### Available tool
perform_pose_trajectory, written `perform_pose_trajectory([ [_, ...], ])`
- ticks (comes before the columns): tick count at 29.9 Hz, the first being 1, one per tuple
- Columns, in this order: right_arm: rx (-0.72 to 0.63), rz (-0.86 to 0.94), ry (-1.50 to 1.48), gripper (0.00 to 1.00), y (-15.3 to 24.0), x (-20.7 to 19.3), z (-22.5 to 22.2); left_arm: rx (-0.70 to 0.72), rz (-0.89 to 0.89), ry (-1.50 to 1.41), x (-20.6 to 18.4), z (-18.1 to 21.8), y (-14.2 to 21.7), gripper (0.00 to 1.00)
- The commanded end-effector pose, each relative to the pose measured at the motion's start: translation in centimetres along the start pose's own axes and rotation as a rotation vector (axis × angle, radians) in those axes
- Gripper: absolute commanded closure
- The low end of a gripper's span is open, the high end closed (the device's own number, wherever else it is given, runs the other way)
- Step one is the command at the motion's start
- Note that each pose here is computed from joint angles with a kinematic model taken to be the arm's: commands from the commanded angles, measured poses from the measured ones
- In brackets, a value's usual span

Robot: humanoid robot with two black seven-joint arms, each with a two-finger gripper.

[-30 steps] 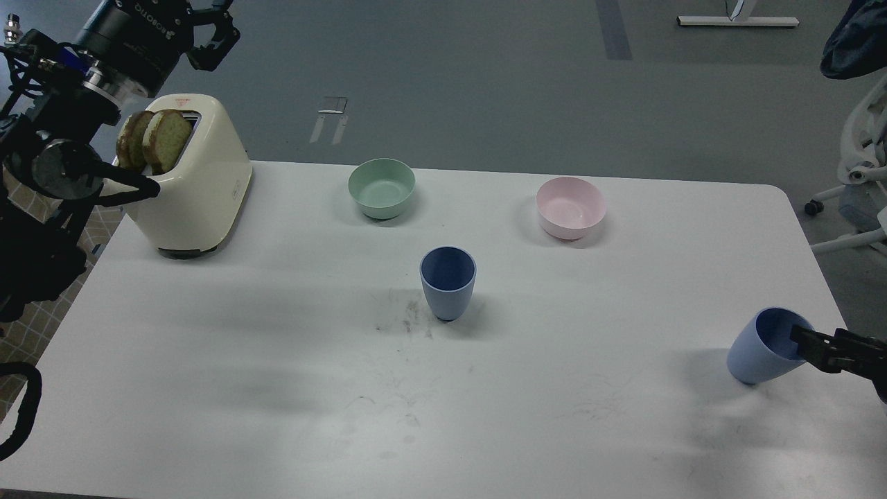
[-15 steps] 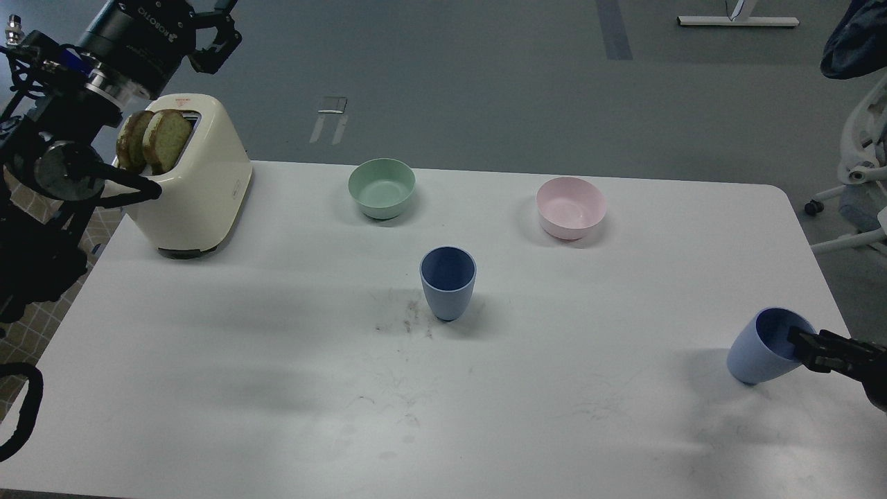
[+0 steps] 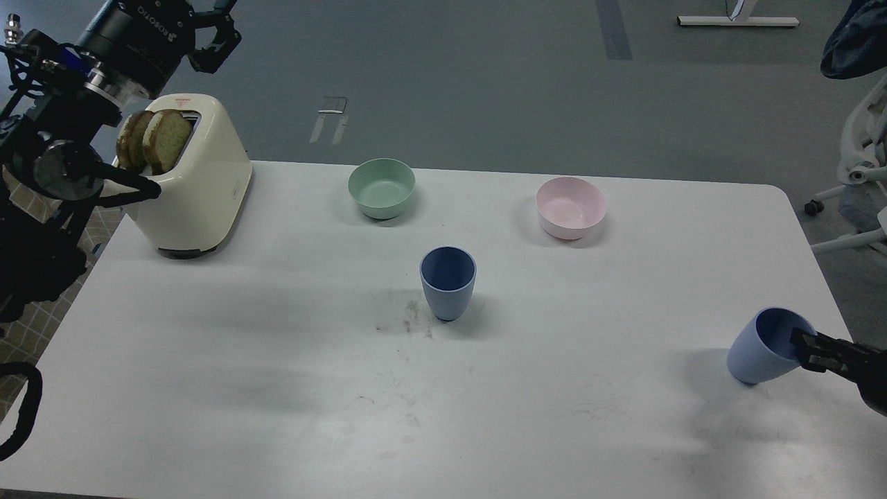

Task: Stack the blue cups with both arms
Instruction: 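Reach the right gripper to the other blue cup and grasp it, then lift the blue cup with the right gripper over the standing cup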

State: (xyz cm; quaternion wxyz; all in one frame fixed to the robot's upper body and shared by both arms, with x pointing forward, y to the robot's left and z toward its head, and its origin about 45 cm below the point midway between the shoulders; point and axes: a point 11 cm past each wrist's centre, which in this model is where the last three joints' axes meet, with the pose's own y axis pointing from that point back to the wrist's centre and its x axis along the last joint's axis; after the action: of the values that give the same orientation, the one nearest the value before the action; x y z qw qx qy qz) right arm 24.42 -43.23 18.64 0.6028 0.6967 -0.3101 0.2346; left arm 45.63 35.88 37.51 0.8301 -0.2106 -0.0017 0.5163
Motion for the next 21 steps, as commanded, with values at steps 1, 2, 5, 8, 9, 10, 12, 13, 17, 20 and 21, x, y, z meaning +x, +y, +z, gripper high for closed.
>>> perform_pose_trajectory([
  [1,0.001,-0.001,0.0,0.9,0.0,0.0,0.0,0.0,0.002,-0.002,0.1,0.1,0.1,0.02],
  [2,-0.002,-0.001,0.001,0.93,0.0,0.0,0.0,-0.002,0.002,-0.004,0.1,0.2,0.1,0.02],
  [5,-0.004,-0.002,0.004,1.0,0.1,0.0,0.1,-0.001,0.001,-0.001,0.1,0.1,0.0,0.02],
  [8,-0.004,-0.002,0.002,1.0,0.1,0.0,0.1,-0.001,0.0,-0.001,0.0,0.0,0.0,0.02],
  [9,-0.003,-0.001,-0.001,1.0,0.1,0.0,0.1,-0.001,0.0,-0.001,0.0,0.0,0.0,0.02],
  [10,-0.002,0.0,-0.002,1.0,0.1,0.1,0.1,-0.001,0.0,-0.001,0.0,0.0,0.0,0.02],
  [12,0.001,0.016,-0.013,1.0,0.2,0.5,0.1,-0.001,0.001,-0.002,0.1,0.1,0.0,0.02],
  [13,0.004,0.022,-0.016,1.0,0.2,0.7,0.1,-0.001,0.001,-0.002,0.1,0.1,0.0,0.02],
  [17,-0.011,0.143,-0.043,1.0,1.8,4.5,1.2,-0.004,0.004,-0.008,0.2,0.4,0.1,0.02],
  [20,0.035,0.238,-0.06,1.0,2.8,7.9,0.9,-0.004,0.004,-0.008,0.2,0.4,0.1,0.02],
  [21,0.065,0.282,-0.056,1.0,2.9,9.7,0.0,-0.003,0.003,-0.009,0.2,0.5,0.0,0.02],
])
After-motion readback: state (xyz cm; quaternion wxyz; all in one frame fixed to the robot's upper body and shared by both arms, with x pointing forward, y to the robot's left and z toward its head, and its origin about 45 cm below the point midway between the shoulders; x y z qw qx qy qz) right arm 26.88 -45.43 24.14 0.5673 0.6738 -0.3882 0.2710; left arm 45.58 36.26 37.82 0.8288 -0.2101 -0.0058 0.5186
